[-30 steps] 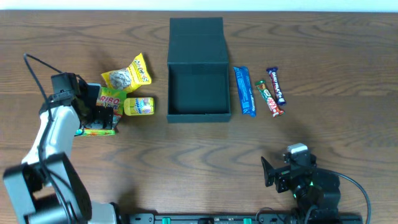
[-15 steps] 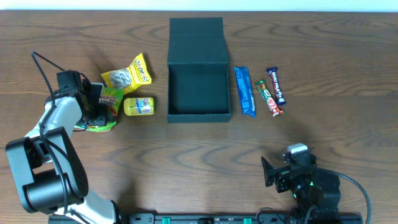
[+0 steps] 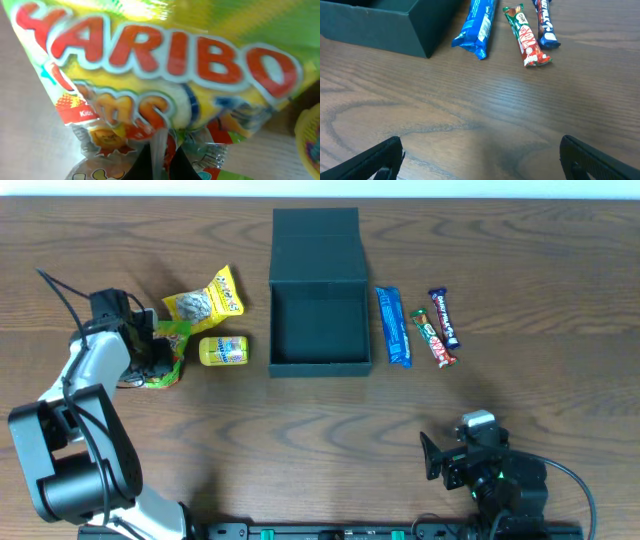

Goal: Pack container
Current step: 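Grasp the Haribo gummy bag with the left gripper, then carry the Haribo bag into the green box and release it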

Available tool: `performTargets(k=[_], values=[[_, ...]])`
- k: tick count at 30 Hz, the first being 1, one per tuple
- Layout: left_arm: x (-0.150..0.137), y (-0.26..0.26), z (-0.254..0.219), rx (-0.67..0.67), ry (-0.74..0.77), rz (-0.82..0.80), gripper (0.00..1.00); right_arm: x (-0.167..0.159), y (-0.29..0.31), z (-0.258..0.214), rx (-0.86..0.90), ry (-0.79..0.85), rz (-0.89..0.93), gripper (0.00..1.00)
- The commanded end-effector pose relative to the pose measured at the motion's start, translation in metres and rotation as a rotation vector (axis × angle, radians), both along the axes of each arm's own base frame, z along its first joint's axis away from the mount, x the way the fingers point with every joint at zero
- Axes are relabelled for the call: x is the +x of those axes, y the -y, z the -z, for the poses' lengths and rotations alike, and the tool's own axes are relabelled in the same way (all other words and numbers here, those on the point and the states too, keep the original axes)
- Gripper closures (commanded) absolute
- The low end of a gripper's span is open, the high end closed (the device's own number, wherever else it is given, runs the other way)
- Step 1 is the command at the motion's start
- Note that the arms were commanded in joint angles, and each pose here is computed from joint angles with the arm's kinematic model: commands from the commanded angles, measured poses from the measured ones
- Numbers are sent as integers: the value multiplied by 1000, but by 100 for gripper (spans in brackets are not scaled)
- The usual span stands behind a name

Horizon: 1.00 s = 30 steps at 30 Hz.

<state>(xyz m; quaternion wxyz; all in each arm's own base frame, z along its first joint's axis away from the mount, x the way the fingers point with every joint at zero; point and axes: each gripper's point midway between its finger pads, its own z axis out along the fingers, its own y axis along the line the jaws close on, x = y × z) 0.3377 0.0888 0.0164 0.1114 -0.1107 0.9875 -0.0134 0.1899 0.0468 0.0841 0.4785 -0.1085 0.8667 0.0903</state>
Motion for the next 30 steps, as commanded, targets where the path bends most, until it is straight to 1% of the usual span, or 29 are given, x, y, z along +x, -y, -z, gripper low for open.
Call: performTargets(k=[1, 3, 5, 6, 9, 12, 13, 15, 17, 20, 23, 25, 27, 30], values=[[28, -5, -62, 48, 155, -51, 94, 0, 1, 0, 8, 0, 13, 1], [43, 6, -107, 77, 262, 0, 94, 0, 1, 0, 8, 0, 13, 1], [59, 35, -163, 100, 413, 88, 94, 0, 1, 0, 8, 0, 13, 1], [63, 51, -181, 106, 464, 139, 94, 0, 1, 0, 8, 0, 13, 1], [68, 98, -210, 116, 547, 300, 94, 0, 1, 0, 8, 0, 13, 1], [65, 168, -215, 83, 580, 492, 94, 0, 1, 0, 8, 0, 13, 1], [64, 187, -213, 71, 583, 515, 94, 0, 1, 0, 8, 0, 13, 1], [64, 217, -210, 27, 589, 465, 94, 0, 1, 0, 8, 0, 13, 1], [62, 243, -200, -25, 570, 365, 94, 0, 1, 0, 8, 0, 13, 0], [54, 274, -176, -102, 501, 259, 94, 0, 1, 0, 8, 0, 13, 1], [43, 300, -143, -161, 398, 157, 94, 0, 1, 0, 8, 0, 13, 1], [39, 311, -116, -169, 329, 102, 94, 0, 1, 0, 8, 0, 13, 1], [38, 314, -99, -159, 293, 85, 94, 0, 1, 0, 8, 0, 13, 1], [43, 305, -80, -97, 277, 45, 94, 0, 1, 0, 8, 0, 13, 1]])
